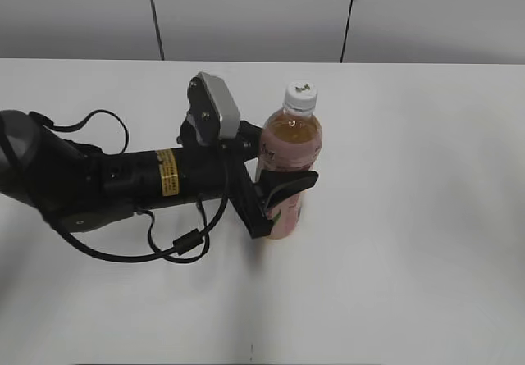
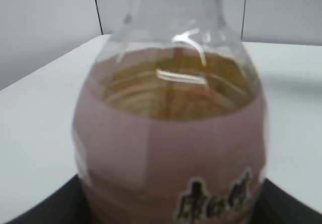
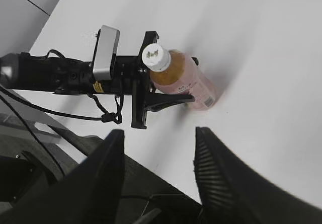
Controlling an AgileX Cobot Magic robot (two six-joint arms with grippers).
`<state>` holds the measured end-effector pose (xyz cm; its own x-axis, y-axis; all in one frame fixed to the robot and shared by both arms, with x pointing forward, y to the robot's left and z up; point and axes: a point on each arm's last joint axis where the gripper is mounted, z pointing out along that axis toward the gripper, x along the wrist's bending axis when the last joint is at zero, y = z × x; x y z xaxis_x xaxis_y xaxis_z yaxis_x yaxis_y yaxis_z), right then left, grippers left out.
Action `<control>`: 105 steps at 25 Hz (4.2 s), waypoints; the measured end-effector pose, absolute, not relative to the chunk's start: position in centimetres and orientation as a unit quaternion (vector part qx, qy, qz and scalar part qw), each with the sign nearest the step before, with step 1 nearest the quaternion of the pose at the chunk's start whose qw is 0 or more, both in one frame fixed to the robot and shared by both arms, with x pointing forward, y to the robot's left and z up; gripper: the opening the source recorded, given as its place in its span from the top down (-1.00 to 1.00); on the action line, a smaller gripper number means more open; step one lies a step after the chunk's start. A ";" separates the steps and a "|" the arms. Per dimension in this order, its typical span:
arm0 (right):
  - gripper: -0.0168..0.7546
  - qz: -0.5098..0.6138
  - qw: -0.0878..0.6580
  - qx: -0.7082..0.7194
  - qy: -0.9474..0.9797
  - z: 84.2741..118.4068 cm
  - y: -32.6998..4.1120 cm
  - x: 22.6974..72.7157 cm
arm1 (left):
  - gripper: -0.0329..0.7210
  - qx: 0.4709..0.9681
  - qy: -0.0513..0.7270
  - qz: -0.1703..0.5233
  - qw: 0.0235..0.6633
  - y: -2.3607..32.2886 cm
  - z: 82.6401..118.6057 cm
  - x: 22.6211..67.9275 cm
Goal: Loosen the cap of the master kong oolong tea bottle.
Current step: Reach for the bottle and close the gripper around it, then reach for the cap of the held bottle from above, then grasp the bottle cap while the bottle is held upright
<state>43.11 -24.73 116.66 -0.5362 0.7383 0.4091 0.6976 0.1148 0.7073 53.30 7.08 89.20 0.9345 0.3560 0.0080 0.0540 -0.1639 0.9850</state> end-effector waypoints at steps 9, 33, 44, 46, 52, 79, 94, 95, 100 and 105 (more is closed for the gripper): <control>0.06 0.328 -0.036 0.507 0.796 114.9 -18.8 47.5 | -0.15 0.770 0.138 0.133 0.609 7.3 89.8 53.5; -0.07 0.245 -0.058 0.607 0.753 112.5 -9.1 55.6 | -0.15 0.817 0.158 0.195 0.519 8.6 92.8 53.9; -0.10 0.221 -0.149 0.712 0.649 110.8 -7.8 56.2 | -0.15 0.818 0.161 0.196 0.517 8.7 92.7 53.9; -0.10 0.216 -0.151 0.716 0.646 110.4 -7.7 56.4 | -0.15 0.818 0.161 0.196 0.517 8.7 92.7 53.9; -0.10 0.199 -0.144 0.727 0.641 109.3 -7.6 56.9 | -0.15 0.818 0.162 0.196 0.517 8.7 92.7 53.9; -0.05 0.197 -0.133 0.742 0.627 107.9 -7.3 57.9 | -0.15 0.816 0.162 0.195 0.520 8.7 92.8 53.9; 0.24 0.200 -0.115 0.690 0.686 107.8 -7.4 57.8 | -0.15 0.815 0.163 0.196 0.520 8.7 92.8 53.9; 0.24 0.202 -0.110 0.676 0.700 107.8 -7.4 57.8 | -0.15 0.815 0.163 0.196 0.520 8.7 92.8 53.9; 0.24 0.217 -0.077 0.556 0.798 107.8 -7.4 57.9 | -0.15 0.815 0.162 0.195 0.520 8.7 92.8 53.9; 0.24 0.233 -0.024 0.361 0.903 107.9 -7.4 57.9 | -0.15 0.816 0.161 0.195 0.520 8.7 92.8 53.9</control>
